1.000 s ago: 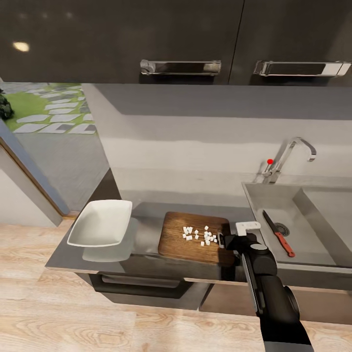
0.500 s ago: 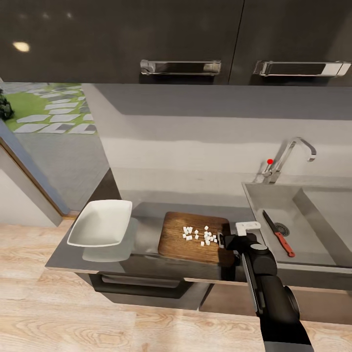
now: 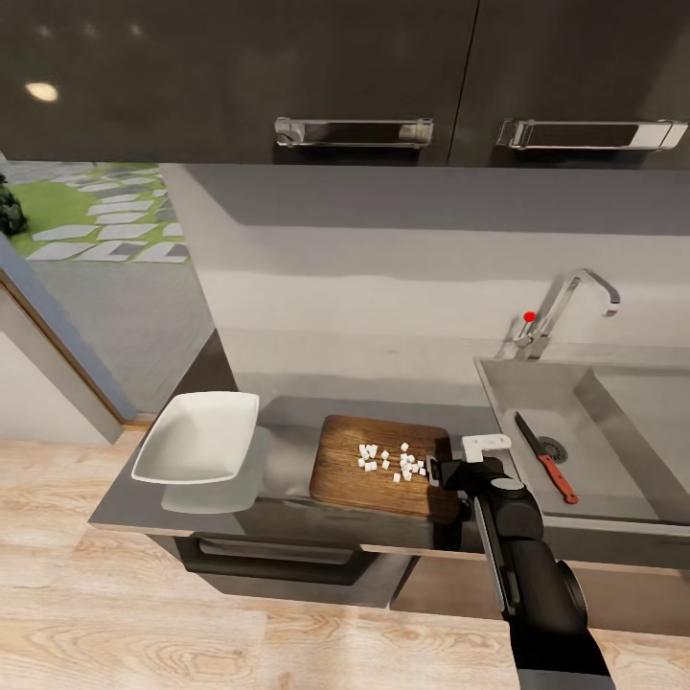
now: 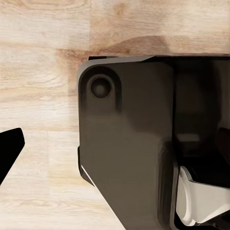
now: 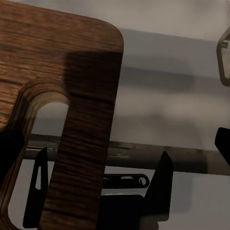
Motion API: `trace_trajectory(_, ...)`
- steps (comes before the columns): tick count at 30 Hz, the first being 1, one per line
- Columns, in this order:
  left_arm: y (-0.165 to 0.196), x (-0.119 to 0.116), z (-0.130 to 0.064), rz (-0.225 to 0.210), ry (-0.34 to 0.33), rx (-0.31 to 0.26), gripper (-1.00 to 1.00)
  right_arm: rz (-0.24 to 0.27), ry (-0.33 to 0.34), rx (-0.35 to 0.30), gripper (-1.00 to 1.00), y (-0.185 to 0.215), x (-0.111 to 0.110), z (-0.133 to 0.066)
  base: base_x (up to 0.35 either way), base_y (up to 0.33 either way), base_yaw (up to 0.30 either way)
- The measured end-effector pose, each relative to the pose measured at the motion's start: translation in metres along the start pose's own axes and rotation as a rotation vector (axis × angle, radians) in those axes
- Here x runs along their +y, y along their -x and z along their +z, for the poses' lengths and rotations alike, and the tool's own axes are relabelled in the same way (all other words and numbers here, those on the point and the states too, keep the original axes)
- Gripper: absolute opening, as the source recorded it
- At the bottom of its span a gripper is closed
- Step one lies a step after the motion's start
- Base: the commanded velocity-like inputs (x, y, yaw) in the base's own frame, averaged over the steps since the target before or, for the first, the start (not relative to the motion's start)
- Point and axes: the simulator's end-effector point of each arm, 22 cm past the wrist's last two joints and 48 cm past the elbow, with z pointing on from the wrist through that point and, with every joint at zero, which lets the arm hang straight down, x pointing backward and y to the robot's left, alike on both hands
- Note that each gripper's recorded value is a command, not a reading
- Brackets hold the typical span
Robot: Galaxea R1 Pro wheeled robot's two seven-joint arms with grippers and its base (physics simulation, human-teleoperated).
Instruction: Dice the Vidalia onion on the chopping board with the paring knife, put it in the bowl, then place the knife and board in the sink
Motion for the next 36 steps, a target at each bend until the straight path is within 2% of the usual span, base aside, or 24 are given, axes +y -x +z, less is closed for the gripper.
trace_trajectory(27, 0.0, 0.0, 0.0, 0.0, 0.0, 0.0, 1.0, 0.0, 0.0, -0.001, 1.0, 0.0002, 0.0, -0.0001, -0.009, -0.005, 0.0)
trace_trajectory(36, 0.0001, 0.0, 0.0001, 0.0, 0.0, 0.0, 1.0, 0.0, 0.0, 0.0, 1.0, 0.0002, 0.0, 0.0001, -0.121, 0.0, 0.0)
